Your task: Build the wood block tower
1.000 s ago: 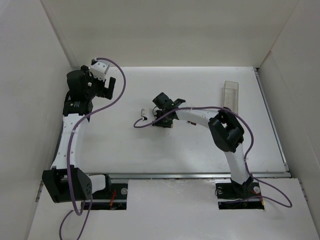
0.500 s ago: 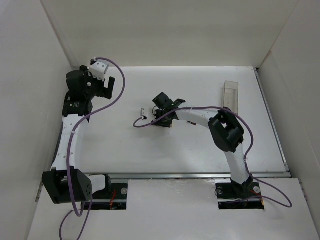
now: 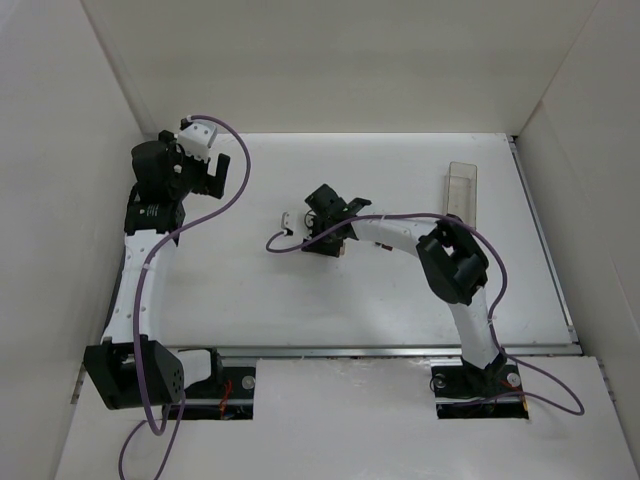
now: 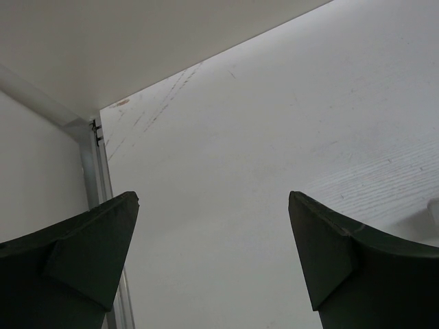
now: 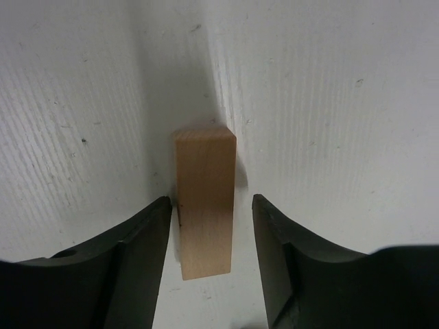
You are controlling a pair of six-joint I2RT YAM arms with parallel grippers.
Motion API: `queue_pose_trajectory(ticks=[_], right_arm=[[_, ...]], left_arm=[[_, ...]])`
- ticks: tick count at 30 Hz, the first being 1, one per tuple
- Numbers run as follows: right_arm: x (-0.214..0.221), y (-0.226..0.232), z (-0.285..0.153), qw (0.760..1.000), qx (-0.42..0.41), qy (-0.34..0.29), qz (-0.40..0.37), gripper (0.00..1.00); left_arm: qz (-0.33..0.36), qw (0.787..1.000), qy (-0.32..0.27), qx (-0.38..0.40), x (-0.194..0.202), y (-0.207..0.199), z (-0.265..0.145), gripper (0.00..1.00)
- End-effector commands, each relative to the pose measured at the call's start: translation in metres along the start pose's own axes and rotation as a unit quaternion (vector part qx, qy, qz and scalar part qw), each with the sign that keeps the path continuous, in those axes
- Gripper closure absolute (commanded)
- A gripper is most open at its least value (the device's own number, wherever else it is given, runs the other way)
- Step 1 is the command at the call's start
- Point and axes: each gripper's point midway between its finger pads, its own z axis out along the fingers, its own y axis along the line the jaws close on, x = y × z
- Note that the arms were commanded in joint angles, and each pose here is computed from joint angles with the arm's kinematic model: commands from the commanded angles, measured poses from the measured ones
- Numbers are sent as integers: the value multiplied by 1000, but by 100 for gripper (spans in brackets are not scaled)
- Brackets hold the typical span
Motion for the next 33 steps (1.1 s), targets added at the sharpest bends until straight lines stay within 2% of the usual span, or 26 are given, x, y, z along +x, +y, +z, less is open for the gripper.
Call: queue_pose_trajectory(ticks=[1,6,9,20,33], right_arm=[[6,6,8,1000,-6,8,6,42],[8,-1,3,1000,12,16,5,42],[26,-2,-3,999,24,42,-3,42],[45,-9,-13,998,41,56,3,42],[33,-5,-20,999,22,29,3,41]], left_arm=[[6,999,-35,-9,-18,1,-8,11],[7,999,-39,-10,-20,1,-11,11],[6,999,-33,-13,-16,2,-10,11],[10,999,-33,-13,-15,1,-12,11],[11,999,-36,-19,-15,2,-13,11]])
